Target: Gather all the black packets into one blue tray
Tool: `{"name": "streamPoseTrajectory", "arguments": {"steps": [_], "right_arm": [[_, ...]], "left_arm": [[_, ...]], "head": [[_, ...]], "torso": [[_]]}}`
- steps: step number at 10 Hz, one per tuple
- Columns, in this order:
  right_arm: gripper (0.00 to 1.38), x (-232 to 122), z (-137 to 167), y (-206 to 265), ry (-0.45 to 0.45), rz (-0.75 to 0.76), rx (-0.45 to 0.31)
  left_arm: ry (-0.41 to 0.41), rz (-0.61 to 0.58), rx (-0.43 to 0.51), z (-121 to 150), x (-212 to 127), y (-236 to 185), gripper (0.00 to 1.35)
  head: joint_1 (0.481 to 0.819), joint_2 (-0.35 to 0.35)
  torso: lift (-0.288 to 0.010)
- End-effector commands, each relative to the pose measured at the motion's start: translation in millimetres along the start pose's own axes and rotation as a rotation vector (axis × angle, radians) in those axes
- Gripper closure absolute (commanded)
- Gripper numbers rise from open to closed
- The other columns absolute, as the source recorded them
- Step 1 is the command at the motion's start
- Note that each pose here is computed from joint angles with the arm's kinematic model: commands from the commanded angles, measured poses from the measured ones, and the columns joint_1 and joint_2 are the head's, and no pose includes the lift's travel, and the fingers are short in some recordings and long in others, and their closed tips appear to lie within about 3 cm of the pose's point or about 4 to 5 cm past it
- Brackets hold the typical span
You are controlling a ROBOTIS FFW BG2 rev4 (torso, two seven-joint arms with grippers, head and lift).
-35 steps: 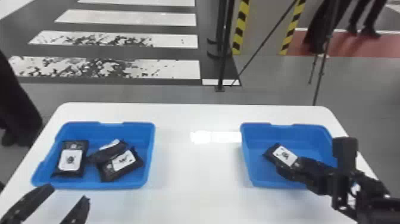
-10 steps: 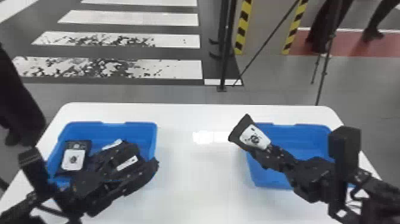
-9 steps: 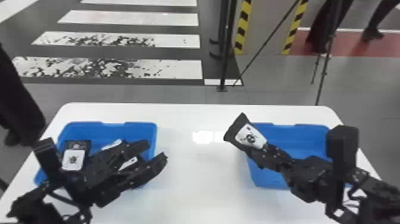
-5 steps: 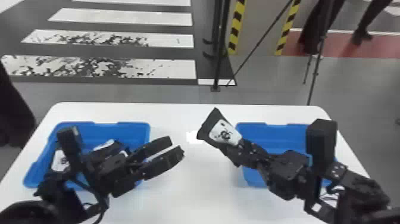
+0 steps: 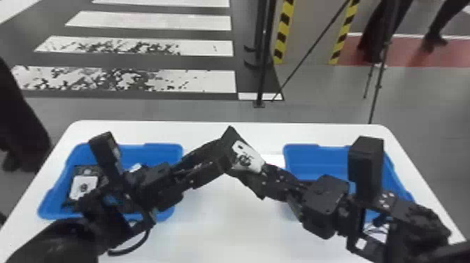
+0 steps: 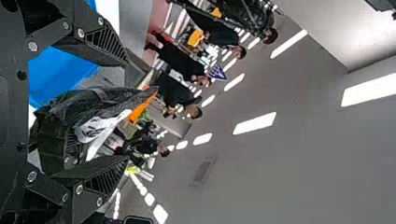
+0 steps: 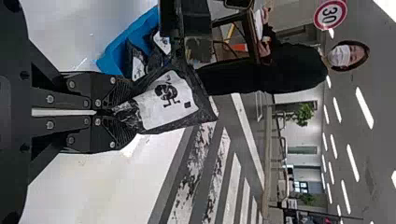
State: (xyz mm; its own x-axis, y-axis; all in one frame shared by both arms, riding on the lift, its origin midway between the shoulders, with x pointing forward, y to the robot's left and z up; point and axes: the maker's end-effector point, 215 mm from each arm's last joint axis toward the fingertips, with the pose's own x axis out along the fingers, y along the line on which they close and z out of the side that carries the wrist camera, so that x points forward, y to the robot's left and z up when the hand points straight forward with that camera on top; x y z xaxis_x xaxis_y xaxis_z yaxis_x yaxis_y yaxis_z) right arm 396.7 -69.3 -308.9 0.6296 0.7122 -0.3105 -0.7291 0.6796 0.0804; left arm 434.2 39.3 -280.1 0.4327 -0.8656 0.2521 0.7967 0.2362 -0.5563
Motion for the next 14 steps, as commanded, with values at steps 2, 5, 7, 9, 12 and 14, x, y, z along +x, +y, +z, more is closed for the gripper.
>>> {"name": "streamPoseTrajectory", "arguments": {"steps": [2, 5, 7, 9, 12, 14], "right_arm": [[1.28, 7, 2, 16, -0.002, 0.038, -0.003], [1.28, 8, 3, 19, -0.001, 0.051, -0.001], [1.03, 14, -4, 29, -0.009, 0.097, 0.057], [0.1, 13, -21, 14, -0.037, 0.09, 0.138], [0.15, -12, -39, -32, -0.137, -0.017, 0.233], [0.15, -24, -71, -36, -0.12, -0.057, 0.324]], "left_arm": [[-0.031, -0.035, -0.06, -14, 21, -4, 0.9], [-0.12, -0.025, 0.049, 9, 26, -4, 1.21], [-0.126, -0.008, 0.086, 13, 21, 0, 1.21], [-0.15, 0.033, 0.136, 24, 3, 11, 1.21], [-0.146, 0.201, 0.263, 51, -66, 55, 1.21], [-0.056, 0.372, 0.423, 71, -127, 93, 1.21]], "head": [[0.695, -0.041], [0.695, -0.05], [0.695, -0.04], [0.695, -0.02], [0.695, 0.004], [0.695, 0.027]], "torso": [[-0.11], [-0.11], [-0.11], [-0.11], [-0.11], [-0.11]]}}
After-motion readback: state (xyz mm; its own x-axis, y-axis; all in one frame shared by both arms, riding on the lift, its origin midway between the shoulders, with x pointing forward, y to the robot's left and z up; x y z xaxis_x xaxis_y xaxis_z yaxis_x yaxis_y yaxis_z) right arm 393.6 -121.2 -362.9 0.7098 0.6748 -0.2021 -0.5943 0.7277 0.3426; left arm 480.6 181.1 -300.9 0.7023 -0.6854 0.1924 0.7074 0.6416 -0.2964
